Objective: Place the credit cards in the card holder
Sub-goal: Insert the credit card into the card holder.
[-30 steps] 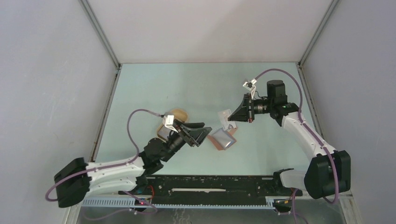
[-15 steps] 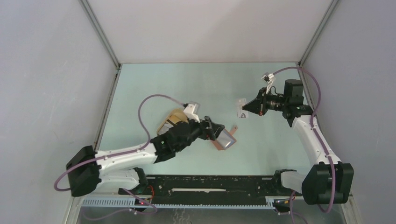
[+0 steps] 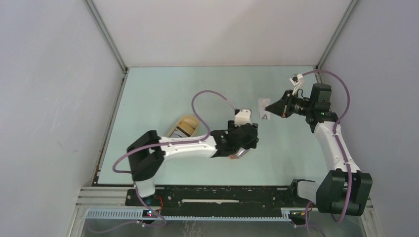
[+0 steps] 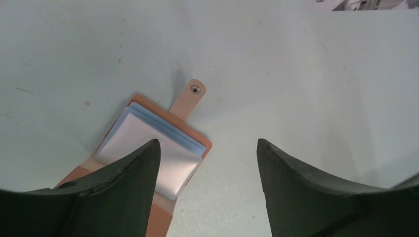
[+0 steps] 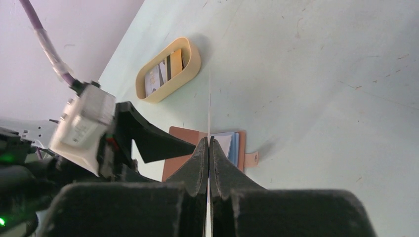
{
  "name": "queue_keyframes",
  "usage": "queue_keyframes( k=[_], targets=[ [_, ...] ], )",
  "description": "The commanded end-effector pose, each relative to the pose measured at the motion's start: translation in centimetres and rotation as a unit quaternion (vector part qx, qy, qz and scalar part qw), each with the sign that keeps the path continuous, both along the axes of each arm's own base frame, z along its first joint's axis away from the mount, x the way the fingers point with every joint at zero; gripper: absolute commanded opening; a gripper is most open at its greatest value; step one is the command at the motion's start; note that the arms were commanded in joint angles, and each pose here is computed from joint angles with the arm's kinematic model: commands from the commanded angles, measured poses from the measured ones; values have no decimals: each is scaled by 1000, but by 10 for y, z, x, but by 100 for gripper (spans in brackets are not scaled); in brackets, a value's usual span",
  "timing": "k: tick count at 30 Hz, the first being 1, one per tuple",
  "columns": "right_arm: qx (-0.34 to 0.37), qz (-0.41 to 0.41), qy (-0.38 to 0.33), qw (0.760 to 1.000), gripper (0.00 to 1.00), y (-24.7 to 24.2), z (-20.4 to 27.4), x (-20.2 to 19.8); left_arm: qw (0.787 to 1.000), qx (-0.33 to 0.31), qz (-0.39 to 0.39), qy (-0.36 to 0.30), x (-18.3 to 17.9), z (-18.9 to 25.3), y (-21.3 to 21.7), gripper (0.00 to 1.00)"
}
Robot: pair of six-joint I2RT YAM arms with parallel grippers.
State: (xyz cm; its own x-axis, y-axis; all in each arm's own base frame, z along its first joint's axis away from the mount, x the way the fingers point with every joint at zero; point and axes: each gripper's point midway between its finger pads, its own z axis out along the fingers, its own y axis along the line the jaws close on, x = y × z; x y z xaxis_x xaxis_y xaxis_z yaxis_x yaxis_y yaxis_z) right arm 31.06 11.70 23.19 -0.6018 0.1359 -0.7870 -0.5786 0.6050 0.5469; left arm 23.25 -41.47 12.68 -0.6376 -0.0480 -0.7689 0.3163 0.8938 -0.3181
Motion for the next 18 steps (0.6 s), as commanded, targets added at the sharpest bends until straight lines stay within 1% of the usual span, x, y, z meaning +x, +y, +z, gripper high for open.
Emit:
queue_keyframes(
  k=[1,3,5,8,12,18],
  targets=[
    [12,-4,-3,1000,0,-2,5,4,995,95,36,2,6,-12,-1,77],
    [13,-3,-1,1000,0,-1,4,4,991,129,40,6,8,-22,-3,76],
    [13,-5,-2,1000,0,-2,5,4,988,149,43,11,8,-31,-4,75],
    [14,-5,-2,1000,0,-2,5,4,987,155,41,14,6,-38,-9,71],
    [14,-5,1,1000,0,-3,3,5,986,162,37,14,3,-45,-12,62],
    [16,-6,3,1000,0,-3,3,5,980,193,39,15,0,-55,-10,62]
  ],
)
